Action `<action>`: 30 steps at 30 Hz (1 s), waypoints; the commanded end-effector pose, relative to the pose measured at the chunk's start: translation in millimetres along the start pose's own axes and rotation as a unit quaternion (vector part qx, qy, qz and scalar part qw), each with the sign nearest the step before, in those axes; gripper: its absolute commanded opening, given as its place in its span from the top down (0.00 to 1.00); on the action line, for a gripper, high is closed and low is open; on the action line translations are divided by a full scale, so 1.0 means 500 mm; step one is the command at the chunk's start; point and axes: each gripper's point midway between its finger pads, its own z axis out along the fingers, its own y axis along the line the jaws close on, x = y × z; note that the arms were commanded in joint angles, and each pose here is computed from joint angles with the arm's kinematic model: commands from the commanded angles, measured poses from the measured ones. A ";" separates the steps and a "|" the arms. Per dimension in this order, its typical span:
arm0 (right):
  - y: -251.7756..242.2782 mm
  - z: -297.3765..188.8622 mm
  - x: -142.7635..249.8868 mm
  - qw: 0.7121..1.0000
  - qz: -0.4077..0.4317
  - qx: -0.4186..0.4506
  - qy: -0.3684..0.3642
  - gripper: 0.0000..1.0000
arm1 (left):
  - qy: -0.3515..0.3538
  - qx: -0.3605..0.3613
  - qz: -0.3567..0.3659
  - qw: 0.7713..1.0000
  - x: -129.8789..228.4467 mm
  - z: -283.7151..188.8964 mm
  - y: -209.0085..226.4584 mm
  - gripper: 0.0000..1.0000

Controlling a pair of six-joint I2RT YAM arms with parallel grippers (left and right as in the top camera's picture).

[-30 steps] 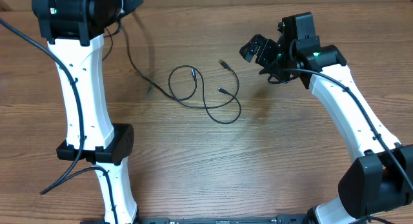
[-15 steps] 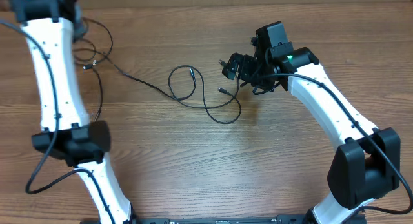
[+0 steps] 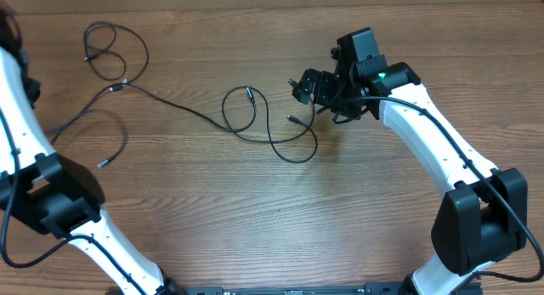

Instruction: Untangle cables

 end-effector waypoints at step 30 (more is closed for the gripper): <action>0.008 -0.003 -0.016 1.000 -0.009 -0.005 -0.017 0.00 | 0.193 0.225 0.298 0.907 0.630 -0.076 -0.341 0.17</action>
